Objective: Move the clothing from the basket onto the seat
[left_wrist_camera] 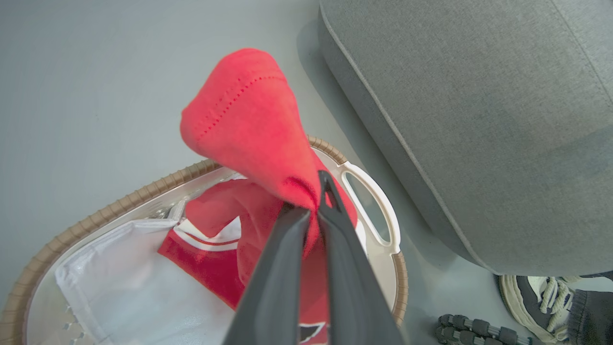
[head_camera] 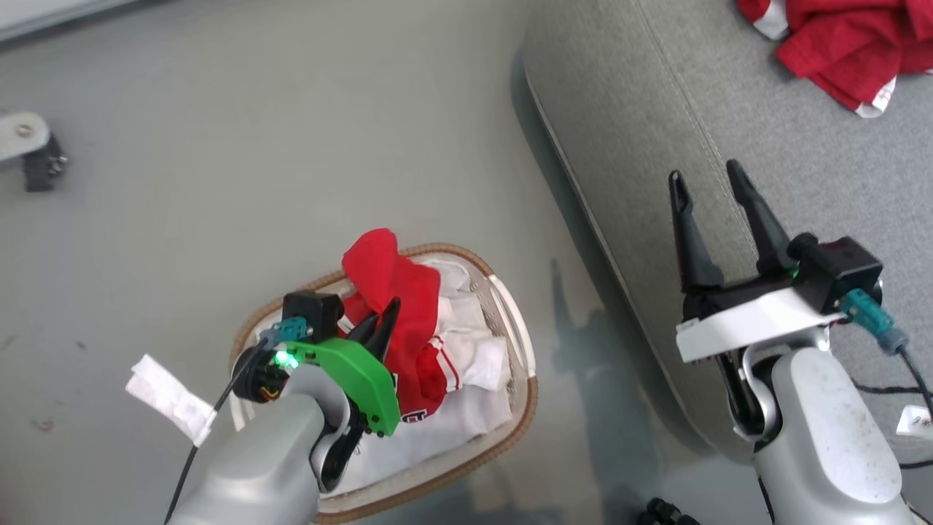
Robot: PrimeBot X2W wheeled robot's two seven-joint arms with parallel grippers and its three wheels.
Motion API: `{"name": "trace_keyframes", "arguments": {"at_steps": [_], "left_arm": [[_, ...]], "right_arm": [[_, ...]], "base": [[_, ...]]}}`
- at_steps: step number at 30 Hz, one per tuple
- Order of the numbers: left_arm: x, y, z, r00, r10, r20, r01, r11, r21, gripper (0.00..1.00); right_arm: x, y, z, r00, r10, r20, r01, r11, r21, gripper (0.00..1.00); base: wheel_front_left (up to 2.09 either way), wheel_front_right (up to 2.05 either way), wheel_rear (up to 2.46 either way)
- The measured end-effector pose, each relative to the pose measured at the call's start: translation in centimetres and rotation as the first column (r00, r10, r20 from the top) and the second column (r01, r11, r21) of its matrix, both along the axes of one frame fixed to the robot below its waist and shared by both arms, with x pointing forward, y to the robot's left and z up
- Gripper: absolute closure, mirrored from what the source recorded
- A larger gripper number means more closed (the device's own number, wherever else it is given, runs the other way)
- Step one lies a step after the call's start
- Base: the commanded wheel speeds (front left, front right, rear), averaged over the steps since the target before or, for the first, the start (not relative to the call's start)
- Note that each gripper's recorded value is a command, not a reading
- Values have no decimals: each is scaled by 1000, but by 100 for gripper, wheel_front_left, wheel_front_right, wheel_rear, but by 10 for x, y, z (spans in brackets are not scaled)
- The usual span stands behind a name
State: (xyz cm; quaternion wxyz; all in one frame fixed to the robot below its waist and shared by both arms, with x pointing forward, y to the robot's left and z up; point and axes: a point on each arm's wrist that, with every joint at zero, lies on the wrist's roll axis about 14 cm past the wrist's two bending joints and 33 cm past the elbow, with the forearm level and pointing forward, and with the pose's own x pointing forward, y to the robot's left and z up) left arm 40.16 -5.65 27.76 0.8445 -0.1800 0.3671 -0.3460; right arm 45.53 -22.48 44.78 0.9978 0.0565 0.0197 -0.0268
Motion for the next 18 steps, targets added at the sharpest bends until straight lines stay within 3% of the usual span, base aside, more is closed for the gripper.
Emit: {"name": "trace_keyframes", "arguments": {"at_steps": [10,18], "left_arm": [[8,34,76,970,141,196,-131,989,-62,100],[20,53,163,878,250,407,-195,966,-171,100]], "right_arm": [[-19,37,19,996,87,35,-88,995,41,0],[-36,65,35,985,159,68,-162,985,52,0]], "base": [[0,0,0],[0,0,0]]}}
